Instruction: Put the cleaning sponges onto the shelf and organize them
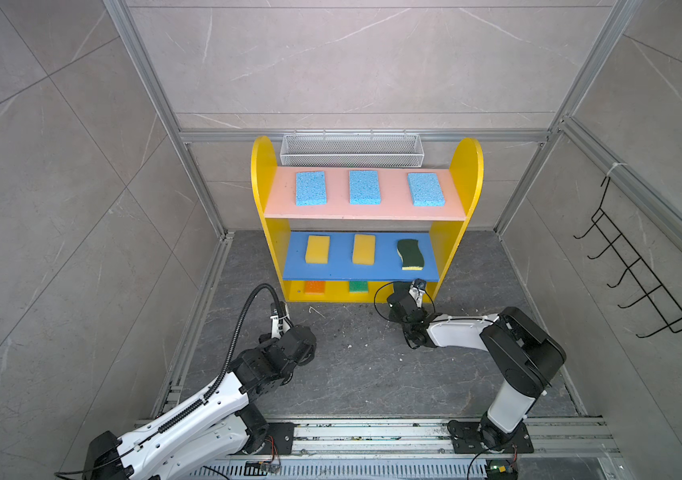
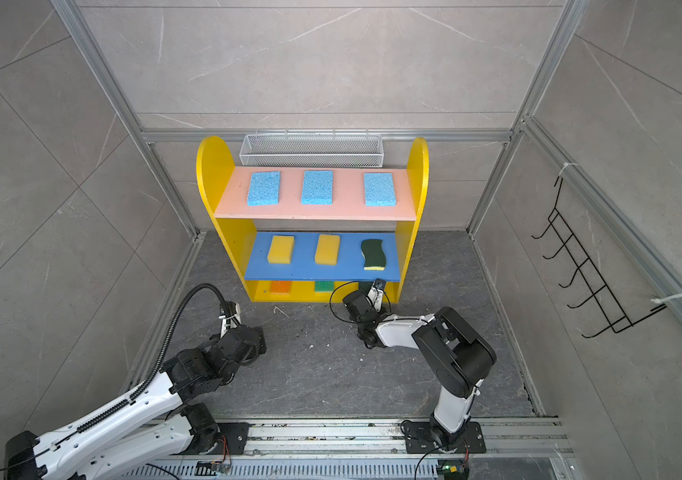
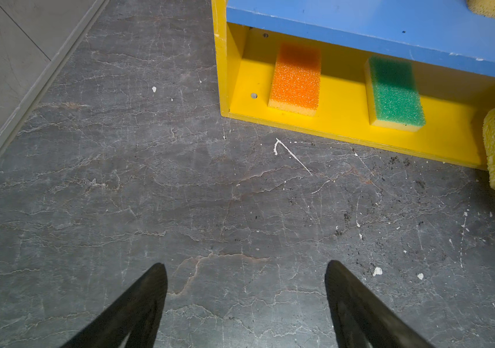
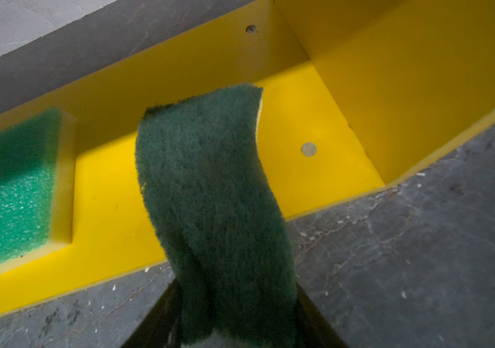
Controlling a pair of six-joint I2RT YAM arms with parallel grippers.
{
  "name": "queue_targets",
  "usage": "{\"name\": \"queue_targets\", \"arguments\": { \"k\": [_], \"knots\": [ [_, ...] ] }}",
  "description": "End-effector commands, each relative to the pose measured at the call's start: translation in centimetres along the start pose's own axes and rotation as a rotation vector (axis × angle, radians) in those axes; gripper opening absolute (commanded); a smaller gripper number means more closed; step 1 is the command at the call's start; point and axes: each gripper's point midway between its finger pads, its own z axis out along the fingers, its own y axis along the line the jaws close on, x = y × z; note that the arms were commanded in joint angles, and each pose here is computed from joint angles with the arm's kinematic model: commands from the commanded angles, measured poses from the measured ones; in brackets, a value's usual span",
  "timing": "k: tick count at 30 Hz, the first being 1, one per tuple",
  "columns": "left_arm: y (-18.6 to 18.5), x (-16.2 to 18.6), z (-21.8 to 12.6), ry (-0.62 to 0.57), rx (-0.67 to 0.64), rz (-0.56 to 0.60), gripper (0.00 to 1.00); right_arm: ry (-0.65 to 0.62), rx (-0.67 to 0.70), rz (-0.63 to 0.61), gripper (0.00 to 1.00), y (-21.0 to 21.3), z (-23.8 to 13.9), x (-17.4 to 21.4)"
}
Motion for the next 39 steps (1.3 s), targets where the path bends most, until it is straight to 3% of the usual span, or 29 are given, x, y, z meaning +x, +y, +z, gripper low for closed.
{"name": "queue_targets", "arguments": {
  "k": [1,18,26,39],
  "knots": [
    [-0.6,-0.5,0.4,-0.012,0.016,0.006,0.85,-0.048,-0.002,-0.023,0.53,0.8,0.5,-1.6],
    [-1.2,-0.5,0.8,0.004,0.028,-0.005,0.85,-0.064,-0.036,-0.055,0.55,1.8,1.6,-2.9],
    [-1.2,-0.6,0.9,0.008,0.025,-0.003,0.85,-0.067,-0.025,-0.055,0.70,1.0,1.3,-2.6],
    [-1.6,-0.9,0.6,0.013,0.043,-0.016,0.85,-0.099,-0.050,-0.072,0.74,0.6,-1.1,-4.2]
  ]
}}
